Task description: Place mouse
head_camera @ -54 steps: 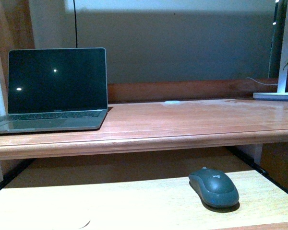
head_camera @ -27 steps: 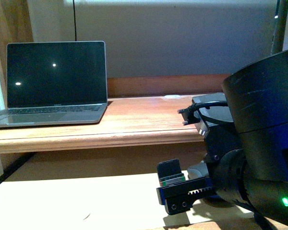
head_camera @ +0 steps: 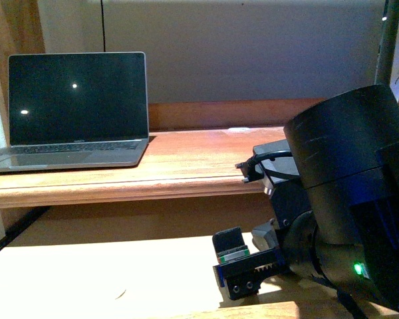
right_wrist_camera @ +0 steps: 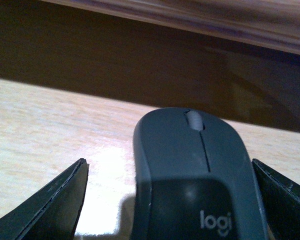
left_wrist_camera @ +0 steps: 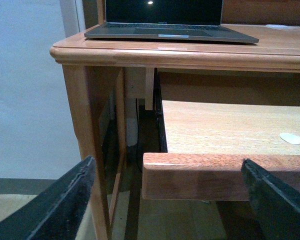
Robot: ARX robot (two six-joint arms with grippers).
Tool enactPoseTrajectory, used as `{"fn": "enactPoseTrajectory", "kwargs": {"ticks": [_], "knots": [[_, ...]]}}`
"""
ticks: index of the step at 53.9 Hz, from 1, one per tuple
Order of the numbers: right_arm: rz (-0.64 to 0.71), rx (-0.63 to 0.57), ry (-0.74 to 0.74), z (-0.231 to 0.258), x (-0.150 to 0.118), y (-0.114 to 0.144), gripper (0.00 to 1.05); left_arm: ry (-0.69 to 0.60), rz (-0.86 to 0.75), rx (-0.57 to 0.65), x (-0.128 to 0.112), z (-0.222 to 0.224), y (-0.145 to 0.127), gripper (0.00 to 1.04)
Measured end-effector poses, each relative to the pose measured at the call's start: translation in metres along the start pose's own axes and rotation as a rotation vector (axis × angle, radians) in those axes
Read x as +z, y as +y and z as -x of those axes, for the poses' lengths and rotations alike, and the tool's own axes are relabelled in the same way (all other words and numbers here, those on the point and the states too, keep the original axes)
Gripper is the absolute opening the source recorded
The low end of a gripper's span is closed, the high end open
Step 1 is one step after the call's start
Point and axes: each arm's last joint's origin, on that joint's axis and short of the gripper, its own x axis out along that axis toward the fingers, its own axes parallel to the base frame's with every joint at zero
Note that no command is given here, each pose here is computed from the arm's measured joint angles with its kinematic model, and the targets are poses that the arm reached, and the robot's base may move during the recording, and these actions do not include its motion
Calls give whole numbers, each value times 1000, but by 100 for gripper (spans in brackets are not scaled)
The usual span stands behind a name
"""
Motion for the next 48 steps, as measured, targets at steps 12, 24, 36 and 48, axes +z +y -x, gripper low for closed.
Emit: {"fn": "enactPoseTrajectory", "kwargs": {"ticks": [12, 24, 36, 48], "knots": [[-36, -9, -54, 5, 13, -12, 97, 0, -2, 0, 0, 0, 0, 97], [-10, -1, -55, 6, 16, -21, 97, 0, -2, 0, 0, 0, 0, 97], [3, 0, 19, -7, 1, -27, 97, 0, -2, 0, 0, 0, 0, 97], [-23, 24, 34, -9, 1, -33, 90, 0, -3, 0, 0, 0, 0, 97]]}}
